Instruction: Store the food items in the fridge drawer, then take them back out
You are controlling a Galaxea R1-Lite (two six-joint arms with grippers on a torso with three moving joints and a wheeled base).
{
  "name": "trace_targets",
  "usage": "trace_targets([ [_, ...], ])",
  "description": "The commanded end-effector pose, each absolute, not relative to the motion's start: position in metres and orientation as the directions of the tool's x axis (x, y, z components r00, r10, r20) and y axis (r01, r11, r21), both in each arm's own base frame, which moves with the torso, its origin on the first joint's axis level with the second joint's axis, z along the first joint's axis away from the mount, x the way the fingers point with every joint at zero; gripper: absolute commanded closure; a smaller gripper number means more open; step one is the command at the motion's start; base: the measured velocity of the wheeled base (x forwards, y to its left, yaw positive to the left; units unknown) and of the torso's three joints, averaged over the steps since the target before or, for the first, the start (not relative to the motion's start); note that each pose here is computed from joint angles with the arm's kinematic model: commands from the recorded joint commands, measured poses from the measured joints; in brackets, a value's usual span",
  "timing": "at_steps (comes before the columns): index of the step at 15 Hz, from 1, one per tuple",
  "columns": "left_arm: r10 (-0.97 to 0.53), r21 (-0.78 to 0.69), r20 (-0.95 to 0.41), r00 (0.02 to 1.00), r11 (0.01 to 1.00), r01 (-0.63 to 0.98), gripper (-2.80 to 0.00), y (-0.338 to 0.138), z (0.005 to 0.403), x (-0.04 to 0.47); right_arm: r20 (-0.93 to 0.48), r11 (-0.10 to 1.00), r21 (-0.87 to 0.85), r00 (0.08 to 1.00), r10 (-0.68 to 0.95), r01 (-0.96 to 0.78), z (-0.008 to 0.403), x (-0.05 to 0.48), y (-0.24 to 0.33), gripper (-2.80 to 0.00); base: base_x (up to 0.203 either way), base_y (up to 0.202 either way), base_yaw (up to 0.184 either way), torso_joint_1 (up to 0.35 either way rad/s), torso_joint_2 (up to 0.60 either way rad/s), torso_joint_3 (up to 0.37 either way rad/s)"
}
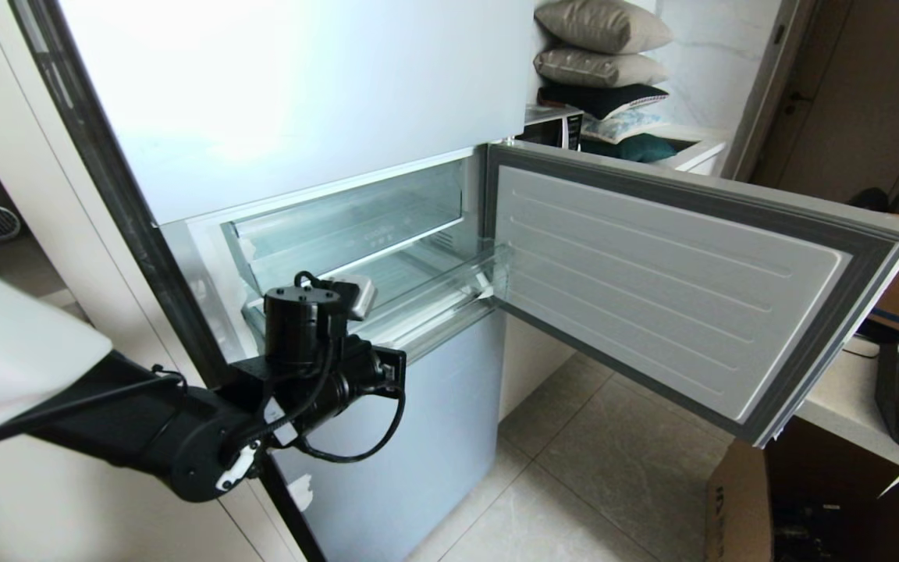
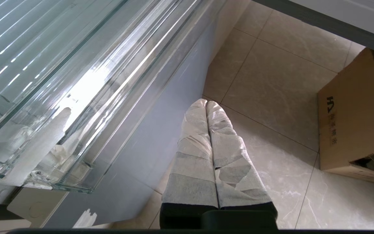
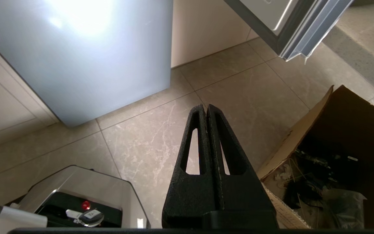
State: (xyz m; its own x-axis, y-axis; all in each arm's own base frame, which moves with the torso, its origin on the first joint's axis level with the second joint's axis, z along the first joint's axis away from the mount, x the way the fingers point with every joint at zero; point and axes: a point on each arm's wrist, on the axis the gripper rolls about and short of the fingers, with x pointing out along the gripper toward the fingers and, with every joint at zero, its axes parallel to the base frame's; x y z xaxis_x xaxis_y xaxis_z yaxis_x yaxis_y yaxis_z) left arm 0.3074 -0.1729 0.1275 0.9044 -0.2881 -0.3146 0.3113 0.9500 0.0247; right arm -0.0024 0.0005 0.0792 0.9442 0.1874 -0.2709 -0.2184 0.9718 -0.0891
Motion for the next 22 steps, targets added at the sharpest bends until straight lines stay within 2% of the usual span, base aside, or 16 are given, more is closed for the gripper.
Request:
trace_targets([
  [1,-0.269,0.025,-0.314,0.911,0.956,0.291,0.00,-0.169,0.124,0.312,-0.279,0.961,-0.080,0.931,0.235,-0.266,0.079,-0.002,0.000,0.00,0.000,0.000,0.000,0.000,0.00,0.000],
  [3,-0.266,0.022,-0.301,0.916,0.958,0.286,0.00,-0.168,0.125,0.313,-0.275,0.956,-0.036,0.923,0.269,-0.290,0.079,-0.002,0.000,0.00,0.000,0.000,0.000,0.000,0.00,0.000],
  [6,-0.251,0.024,-0.307,0.918,0.962,0.271,0.00,-0.162,0.123,0.314,-0.286,0.979,-0.014,0.939,0.191,-0.204,0.079,-0.001,0.000,0.00,0.000,0.000,0.000,0.000,0.00,0.000],
  [11,-0.240,0.031,-0.327,0.914,0.964,0.264,0.00,-0.163,0.115,0.317,-0.273,0.981,-0.009,0.944,0.184,-0.194,0.079,-0.002,-0.001,0.00,0.000,0.000,0.000,0.000,0.00,0.000],
  [15,-0.211,0.039,-0.327,0.921,0.971,0.236,0.00,-0.162,0.111,0.319,-0.263,0.999,-0.037,0.965,0.027,-0.038,0.079,-0.003,0.000,0.00,0.000,0.000,0.000,0.000,0.00,0.000],
  [20,-0.204,0.040,-0.321,0.925,0.973,0.229,0.00,-0.166,0.108,0.328,-0.051,0.999,-0.037,0.999,-0.011,0.009,0.077,-0.020,0.000,0.00,0.000,0.000,0.000,0.000,0.00,0.000],
  [22,-0.201,0.040,-0.318,0.927,0.974,0.225,0.00,-0.171,0.103,0.340,-0.039,0.999,-0.036,0.999,-0.007,0.006,0.076,-0.021,0.000,0.00,0.000,0.000,0.000,0.000,0.00,0.000],
])
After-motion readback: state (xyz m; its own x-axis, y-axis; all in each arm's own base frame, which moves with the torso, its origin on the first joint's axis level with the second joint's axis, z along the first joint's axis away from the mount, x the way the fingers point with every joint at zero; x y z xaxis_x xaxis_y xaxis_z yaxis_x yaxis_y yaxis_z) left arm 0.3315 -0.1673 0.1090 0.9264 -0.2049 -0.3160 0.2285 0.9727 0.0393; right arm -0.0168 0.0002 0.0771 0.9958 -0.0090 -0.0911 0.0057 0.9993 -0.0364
